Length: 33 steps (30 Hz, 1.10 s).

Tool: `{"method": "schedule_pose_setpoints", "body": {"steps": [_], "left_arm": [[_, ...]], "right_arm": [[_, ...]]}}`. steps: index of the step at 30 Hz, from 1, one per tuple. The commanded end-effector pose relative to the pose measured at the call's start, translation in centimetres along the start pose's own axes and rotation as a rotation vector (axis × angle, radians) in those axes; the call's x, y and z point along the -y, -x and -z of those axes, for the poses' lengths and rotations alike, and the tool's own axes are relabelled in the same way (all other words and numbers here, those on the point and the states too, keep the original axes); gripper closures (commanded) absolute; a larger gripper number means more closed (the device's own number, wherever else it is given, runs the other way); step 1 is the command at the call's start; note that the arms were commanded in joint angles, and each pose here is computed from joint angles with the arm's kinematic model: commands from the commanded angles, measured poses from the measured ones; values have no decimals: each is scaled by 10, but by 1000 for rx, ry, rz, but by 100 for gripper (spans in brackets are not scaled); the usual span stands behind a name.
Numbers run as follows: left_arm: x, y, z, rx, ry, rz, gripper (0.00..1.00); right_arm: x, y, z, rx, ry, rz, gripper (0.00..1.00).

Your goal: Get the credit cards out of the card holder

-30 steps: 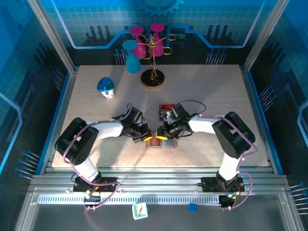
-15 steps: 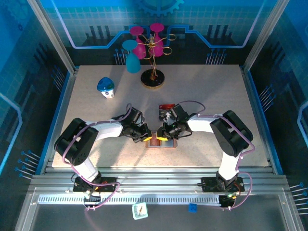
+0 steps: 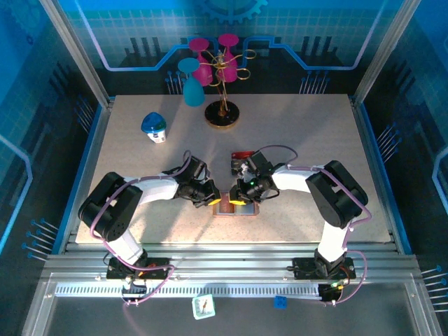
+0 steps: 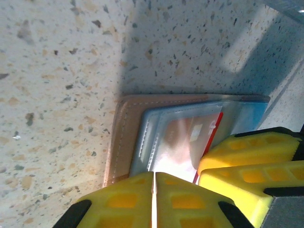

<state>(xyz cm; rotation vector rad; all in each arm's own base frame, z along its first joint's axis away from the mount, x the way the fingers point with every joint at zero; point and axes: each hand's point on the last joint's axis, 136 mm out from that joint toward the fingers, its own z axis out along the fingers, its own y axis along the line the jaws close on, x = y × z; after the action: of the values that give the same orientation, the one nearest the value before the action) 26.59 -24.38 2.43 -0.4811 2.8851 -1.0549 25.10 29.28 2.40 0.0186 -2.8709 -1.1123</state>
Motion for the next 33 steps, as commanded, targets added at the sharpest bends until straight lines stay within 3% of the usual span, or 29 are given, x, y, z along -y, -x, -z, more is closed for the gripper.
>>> {"method": "schedule_pose_setpoints", "body": {"steps": [1,19,33], "left_arm": [[-8,-3,5,1,22,-2,90],[-16,-6,0,-21,43,16,90],[-1,-3,8,-12,18,1,90]], "right_arm": [[4,-3,6,-1,-42,4,79],[2,-1,22,22,-70,22,79],[-6,-1,28,33,-26,30,79]]}}
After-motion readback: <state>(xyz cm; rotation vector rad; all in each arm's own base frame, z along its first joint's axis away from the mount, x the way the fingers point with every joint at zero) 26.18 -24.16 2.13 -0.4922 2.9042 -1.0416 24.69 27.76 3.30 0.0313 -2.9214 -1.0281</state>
